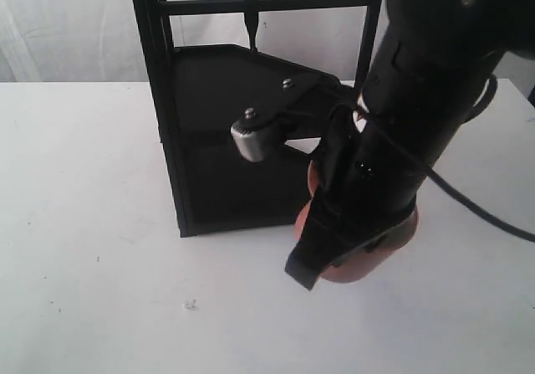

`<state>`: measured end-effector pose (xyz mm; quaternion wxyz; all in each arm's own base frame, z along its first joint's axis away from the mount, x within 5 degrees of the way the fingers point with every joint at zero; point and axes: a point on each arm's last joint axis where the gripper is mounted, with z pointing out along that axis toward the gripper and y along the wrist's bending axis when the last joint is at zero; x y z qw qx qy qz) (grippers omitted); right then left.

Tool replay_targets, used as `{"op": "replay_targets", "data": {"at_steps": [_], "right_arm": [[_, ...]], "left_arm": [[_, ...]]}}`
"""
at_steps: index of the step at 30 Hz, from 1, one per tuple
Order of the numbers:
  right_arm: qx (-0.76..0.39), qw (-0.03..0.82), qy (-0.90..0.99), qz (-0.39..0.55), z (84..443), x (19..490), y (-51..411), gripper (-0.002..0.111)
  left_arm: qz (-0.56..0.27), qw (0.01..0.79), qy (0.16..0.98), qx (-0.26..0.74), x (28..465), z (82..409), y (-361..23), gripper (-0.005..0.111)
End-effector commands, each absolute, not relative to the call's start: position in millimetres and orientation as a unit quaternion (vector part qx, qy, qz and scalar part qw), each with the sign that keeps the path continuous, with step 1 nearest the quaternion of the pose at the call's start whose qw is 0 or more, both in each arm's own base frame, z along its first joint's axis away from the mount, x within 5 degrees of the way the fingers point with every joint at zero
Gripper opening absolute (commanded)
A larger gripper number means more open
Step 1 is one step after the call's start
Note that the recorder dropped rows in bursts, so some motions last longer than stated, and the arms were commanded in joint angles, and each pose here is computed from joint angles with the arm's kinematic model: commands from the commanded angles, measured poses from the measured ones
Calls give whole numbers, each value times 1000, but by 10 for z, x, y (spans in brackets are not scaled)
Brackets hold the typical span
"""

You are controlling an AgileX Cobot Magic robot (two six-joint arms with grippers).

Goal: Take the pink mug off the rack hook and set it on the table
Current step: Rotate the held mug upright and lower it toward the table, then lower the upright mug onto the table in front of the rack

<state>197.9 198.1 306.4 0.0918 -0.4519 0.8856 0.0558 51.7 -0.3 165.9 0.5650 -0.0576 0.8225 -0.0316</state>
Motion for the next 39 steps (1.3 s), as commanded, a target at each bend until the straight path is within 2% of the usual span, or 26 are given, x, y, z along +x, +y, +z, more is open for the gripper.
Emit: {"op": "replay_targets", "data": {"at_steps": [1,3,11,15,18,21,39], "right_arm": [[-567,105,816,48,3099,1941,2033,0],[-605,107,788,44,3097,1940,2036,0],[-605,103,786,77,3057,1930,2111,0],[-623,85,777,17,2950,2045,2084,0],[-569,76,818,-34,2840,2168,2069,0],[-574,68,814,-52,2777,2214,2073,0],[-561,59,825,28,2662,2181,2244,0]], "left_arm": [[-34,567,821,-55,517,1663,-7,0],[-34,567,821,-55,517,1663,-7,0],[-34,567,821,-55,517,1663,-7,0],[-34,567,821,-55,517,1663,-7,0],[-34,567,821,-55,517,1663,-7,0],[-34,567,821,-55,517,1663,-7,0],[-34,567,821,-55,517,1663,-7,0]]}}
